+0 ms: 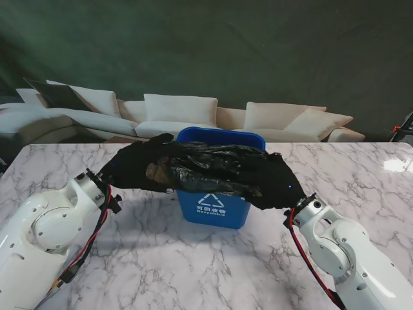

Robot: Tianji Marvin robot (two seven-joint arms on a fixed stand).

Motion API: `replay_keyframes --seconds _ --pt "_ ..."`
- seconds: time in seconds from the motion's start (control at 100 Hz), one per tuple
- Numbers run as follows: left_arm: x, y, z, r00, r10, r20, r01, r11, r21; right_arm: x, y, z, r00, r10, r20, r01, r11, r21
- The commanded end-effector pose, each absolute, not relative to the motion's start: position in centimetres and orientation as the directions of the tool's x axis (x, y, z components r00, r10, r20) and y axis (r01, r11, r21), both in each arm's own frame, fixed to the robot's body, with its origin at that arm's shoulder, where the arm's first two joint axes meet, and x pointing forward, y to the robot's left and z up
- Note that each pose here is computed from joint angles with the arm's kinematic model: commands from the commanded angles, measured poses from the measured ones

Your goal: Fit the garbage bag over the bin

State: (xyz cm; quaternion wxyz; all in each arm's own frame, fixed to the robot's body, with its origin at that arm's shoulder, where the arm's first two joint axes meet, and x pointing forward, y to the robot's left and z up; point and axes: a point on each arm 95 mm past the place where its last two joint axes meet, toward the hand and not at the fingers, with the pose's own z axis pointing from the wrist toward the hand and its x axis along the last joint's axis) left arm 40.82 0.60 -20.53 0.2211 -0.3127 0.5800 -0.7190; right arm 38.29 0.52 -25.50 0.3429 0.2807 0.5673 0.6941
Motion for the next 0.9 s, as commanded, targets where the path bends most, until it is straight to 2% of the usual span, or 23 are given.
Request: replay_keyframes --seconds 0.0,0.29,0.54,0.76,0.89 --pt "40.5 0.3 -20.1 -0.714 -0.676 0.182 -0.030 -0.230 -0.973 38.2 0.2 -26.1 -0.594 0.805 0.004 -0.143 -0.111 0.984" --pt "40.2 0.8 -18.8 -0.695 -0.674 0.252 -0.069 -0.286 -0.956 38.2 0.0 -25.9 -0.582 0.813 0.010 -0.138 -0.110 0.984" --pt "40.4 1.8 -16.9 -0.660 -0.695 0.285 -0.037 -0.349 -0.937 38.2 -0.1 -25.7 -0.583 0.813 0.013 -0.132 -0.111 0.985" --pt "41.9 2.1 -14.0 -0.622 -0.728 0.289 -0.028 -0.348 -0.937 38.3 -0.1 -25.6 -0.582 0.813 0.014 -0.129 -0.109 0.986" --pt "43.0 1.5 -13.3 -0.610 -0.741 0.280 -0.038 -0.325 -0.945 38.3 -0.1 -25.7 -0.582 0.813 0.016 -0.127 -0.111 0.986"
